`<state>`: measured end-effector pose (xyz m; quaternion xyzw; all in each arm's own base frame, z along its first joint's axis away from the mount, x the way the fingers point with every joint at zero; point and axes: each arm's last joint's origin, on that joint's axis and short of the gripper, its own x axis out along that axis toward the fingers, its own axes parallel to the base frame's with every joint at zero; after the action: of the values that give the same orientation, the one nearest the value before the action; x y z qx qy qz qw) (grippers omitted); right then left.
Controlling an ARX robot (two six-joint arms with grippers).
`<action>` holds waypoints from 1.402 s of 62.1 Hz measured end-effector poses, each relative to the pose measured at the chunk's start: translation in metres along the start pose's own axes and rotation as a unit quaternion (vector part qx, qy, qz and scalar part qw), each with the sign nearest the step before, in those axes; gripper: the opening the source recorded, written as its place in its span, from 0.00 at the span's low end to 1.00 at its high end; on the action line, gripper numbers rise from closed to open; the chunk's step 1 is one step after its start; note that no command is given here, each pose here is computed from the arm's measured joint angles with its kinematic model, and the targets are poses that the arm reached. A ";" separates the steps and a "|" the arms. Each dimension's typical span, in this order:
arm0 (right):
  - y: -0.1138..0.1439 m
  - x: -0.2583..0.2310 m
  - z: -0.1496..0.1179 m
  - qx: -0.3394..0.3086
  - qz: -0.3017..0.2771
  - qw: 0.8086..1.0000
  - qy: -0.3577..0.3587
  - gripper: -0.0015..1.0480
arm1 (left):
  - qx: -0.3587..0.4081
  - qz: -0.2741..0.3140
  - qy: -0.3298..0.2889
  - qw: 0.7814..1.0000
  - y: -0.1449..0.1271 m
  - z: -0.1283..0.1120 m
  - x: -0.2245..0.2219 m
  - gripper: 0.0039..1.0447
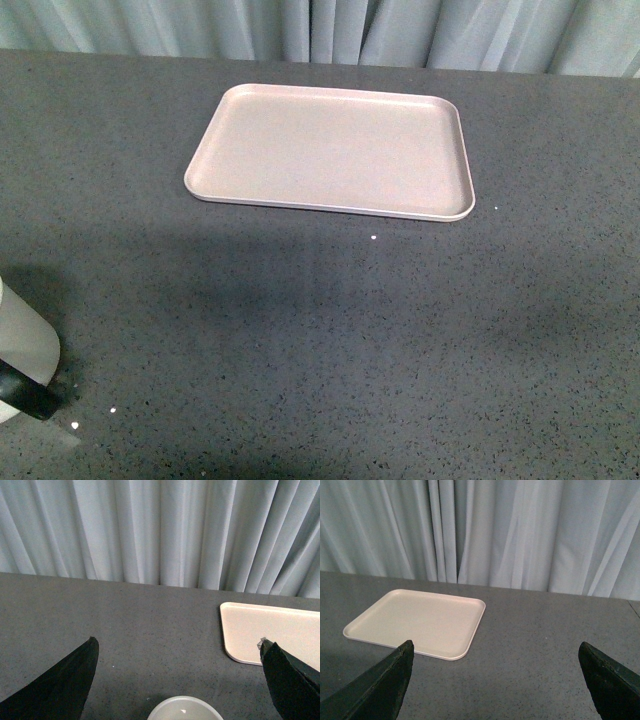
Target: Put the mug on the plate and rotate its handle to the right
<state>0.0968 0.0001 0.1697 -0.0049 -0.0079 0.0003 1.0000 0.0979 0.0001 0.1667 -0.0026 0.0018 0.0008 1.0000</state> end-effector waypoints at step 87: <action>0.000 0.000 0.000 0.000 0.000 1.000 0.000 0.91 | 0.104 -0.019 0.407 0.907 0.039 -0.003 0.088 0.91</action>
<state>0.0968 0.0001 0.1697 -0.0049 -0.0077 0.0005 1.0000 0.1855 0.0395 0.1627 0.1016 0.4090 -0.0190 0.9067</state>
